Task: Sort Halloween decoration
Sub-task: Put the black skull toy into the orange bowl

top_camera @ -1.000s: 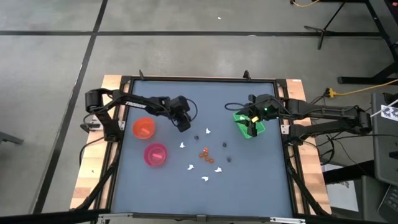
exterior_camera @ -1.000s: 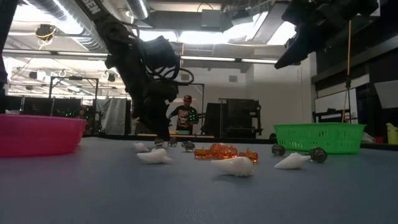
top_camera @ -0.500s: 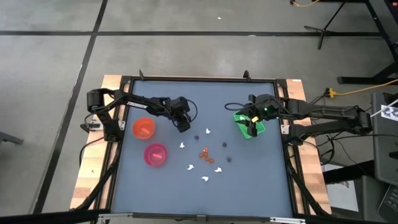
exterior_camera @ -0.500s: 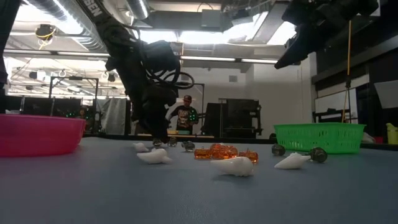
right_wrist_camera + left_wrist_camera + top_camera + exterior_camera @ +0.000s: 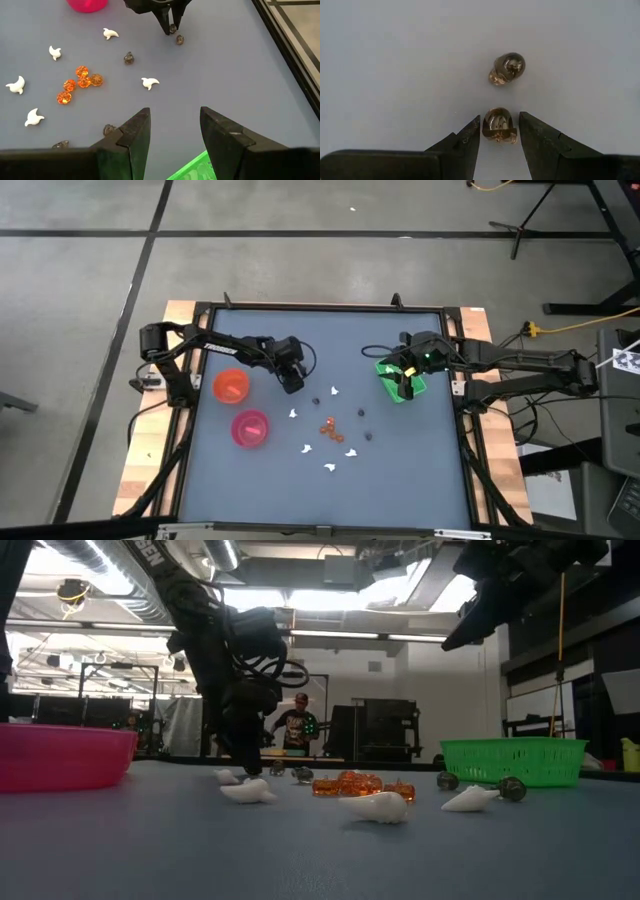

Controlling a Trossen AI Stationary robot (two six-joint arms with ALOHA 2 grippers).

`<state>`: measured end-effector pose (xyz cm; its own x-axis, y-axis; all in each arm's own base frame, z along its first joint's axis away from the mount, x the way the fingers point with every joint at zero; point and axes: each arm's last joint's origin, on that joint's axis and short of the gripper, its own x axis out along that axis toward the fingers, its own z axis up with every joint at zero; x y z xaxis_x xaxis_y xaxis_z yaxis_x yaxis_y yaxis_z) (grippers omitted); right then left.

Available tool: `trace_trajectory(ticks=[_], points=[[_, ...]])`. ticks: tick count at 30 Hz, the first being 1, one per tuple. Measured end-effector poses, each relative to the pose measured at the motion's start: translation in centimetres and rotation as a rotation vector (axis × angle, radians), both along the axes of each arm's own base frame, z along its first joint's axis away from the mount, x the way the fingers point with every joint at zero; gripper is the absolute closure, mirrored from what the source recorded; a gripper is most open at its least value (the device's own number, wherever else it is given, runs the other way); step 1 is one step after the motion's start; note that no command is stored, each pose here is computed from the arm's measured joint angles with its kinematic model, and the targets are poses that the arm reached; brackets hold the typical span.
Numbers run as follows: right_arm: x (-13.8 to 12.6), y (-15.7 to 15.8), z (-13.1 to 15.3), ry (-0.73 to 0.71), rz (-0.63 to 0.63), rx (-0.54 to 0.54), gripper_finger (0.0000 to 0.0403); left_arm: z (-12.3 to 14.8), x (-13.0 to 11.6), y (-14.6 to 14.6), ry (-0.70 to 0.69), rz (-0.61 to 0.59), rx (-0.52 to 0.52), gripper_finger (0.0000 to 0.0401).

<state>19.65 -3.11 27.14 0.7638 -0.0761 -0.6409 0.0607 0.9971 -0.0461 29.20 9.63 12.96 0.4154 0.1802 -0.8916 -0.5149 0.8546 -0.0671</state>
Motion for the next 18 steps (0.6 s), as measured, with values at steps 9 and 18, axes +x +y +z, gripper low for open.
trace_trajectory(ticks=[9, 18], points=[[0.00, 0.00, 0.00, 0.000, 0.000, 0.000, 0.0231, 0.00, 0.00, 0.00, 0.000, 0.000, 0.000, 0.0302], [0.00, 0.00, 0.00, 0.000, 0.000, 0.000, 0.0231, 0.03, -0.02, 0.01, 0.000, 0.000, 0.000, 0.0339]])
